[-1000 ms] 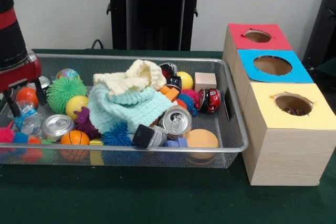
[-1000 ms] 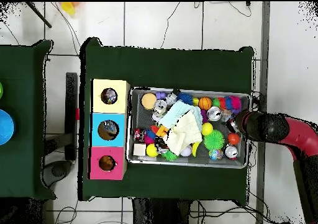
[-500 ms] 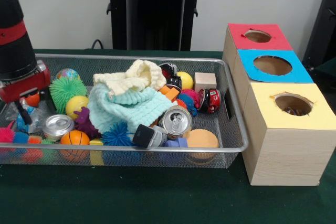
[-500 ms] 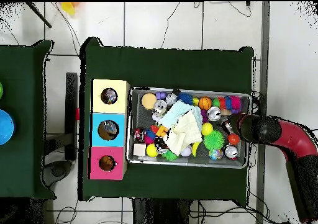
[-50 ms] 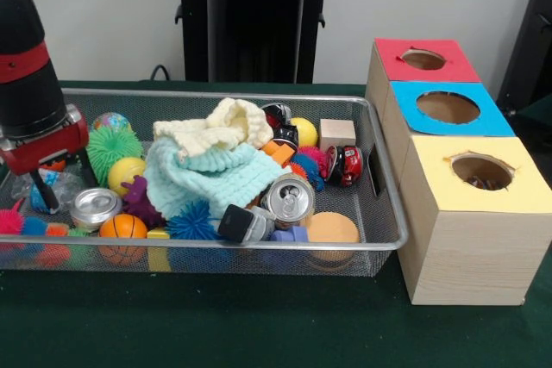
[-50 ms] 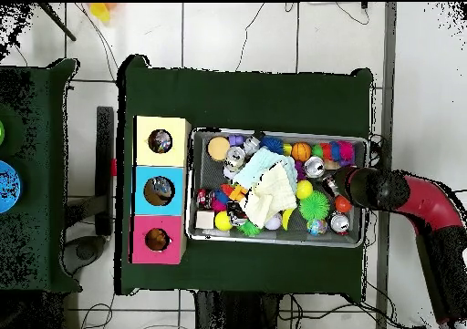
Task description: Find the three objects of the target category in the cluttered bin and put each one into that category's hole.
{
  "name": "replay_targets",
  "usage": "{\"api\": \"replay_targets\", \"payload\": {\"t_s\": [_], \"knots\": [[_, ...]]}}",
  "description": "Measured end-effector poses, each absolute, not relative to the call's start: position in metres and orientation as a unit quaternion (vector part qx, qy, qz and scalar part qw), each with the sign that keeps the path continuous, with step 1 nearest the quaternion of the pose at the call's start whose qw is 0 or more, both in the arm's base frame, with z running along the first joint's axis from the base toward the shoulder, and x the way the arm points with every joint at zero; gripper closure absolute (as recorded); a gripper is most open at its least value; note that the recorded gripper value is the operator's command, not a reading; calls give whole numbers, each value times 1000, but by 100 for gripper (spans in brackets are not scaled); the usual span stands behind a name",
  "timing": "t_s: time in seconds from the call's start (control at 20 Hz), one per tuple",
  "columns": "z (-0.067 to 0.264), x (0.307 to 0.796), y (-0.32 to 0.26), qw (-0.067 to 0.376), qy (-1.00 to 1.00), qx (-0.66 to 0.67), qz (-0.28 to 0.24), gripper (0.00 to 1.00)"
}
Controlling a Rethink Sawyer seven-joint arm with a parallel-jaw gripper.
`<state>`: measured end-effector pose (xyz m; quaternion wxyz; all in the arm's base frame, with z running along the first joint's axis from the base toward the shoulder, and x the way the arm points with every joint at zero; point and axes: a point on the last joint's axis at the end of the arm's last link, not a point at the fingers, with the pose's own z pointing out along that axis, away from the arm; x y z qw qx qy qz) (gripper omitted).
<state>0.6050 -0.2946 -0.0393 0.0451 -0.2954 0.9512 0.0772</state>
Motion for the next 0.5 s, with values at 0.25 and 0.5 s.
{"api": "replay_targets", "payload": {"t_s": [0.25,0.5], "knots": [[-37,611,-300,48,952,-294,70,0],[-28,618,-306,51,953,-294,58,0]]}}
